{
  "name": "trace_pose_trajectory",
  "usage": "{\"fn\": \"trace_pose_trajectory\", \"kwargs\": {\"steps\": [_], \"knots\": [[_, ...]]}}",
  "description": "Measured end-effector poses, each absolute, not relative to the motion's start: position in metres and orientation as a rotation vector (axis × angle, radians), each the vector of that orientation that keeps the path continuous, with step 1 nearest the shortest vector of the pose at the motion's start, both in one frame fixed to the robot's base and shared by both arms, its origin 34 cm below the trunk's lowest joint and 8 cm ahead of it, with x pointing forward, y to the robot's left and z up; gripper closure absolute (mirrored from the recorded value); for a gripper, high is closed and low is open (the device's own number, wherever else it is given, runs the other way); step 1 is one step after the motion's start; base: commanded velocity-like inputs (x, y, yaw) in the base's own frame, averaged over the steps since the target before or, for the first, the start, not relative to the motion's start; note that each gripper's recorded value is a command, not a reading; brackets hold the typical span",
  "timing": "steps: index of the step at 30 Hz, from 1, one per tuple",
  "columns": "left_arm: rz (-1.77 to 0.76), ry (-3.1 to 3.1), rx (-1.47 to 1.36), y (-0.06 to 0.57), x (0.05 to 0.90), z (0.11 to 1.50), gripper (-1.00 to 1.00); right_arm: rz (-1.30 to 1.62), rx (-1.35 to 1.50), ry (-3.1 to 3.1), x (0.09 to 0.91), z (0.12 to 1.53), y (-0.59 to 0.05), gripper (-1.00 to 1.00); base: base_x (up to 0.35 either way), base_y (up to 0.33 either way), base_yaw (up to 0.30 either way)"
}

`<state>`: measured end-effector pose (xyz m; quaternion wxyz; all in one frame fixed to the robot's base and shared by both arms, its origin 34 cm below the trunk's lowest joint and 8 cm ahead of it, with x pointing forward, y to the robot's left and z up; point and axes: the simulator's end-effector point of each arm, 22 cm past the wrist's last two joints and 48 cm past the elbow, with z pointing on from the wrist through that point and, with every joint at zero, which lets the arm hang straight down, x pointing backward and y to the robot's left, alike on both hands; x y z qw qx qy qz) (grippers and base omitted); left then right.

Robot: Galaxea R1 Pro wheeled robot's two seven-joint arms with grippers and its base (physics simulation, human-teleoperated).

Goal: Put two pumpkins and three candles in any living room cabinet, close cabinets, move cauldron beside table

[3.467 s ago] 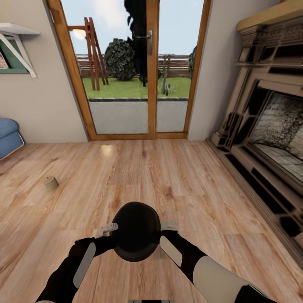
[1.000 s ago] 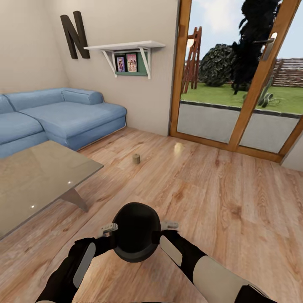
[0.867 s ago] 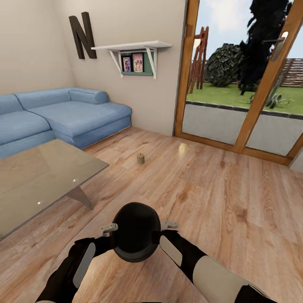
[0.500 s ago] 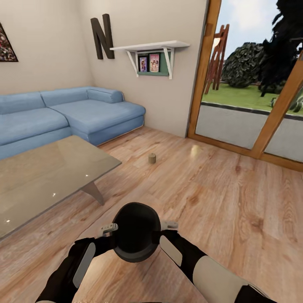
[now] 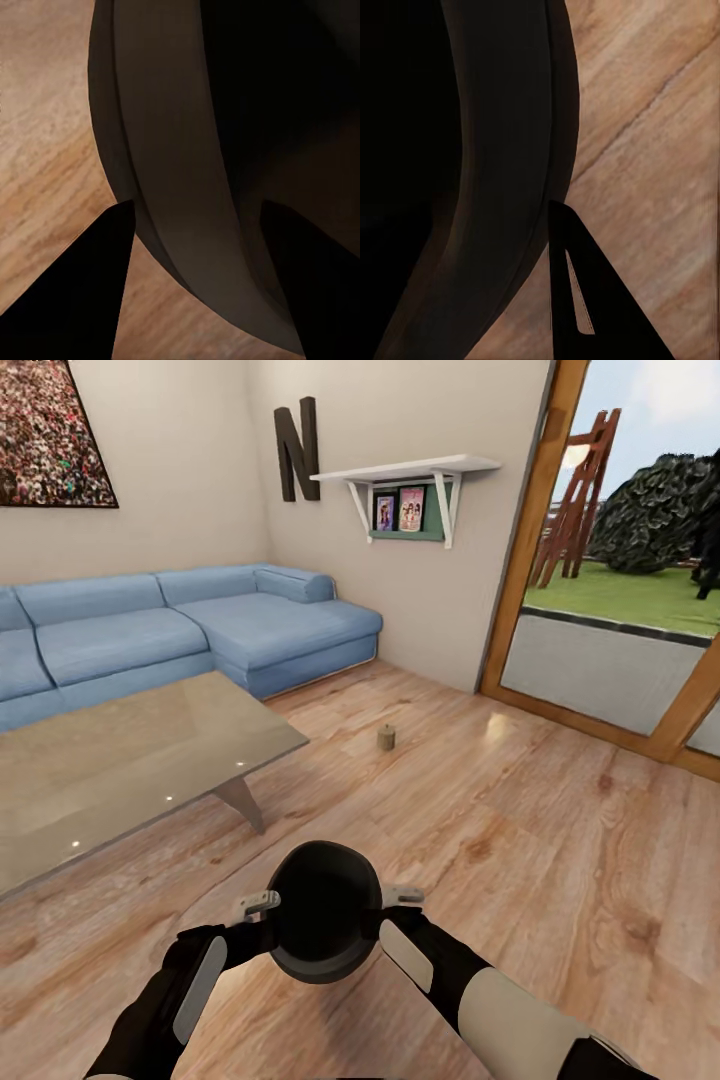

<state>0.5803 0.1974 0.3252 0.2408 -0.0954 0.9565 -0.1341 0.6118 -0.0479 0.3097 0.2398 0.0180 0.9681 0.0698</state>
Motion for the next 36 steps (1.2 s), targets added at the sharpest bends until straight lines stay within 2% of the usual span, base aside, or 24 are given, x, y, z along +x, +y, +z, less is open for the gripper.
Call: {"fn": "trace_pose_trajectory", "kwargs": {"steps": [8,36], "knots": [[-0.366,2.616,-0.261,0.1973,0.5803,0.3252,1.00,0.192,0.050,2.649,0.6118,0.3095,-0.0479,1.00,0.000,-0.196,0.287],[-0.368,2.617,-0.261,0.1973,0.5803,0.3253,1.00,0.190,0.049,2.650,0.6118,0.3098,-0.0479,1.00,0.000,-0.004,0.287]]}}
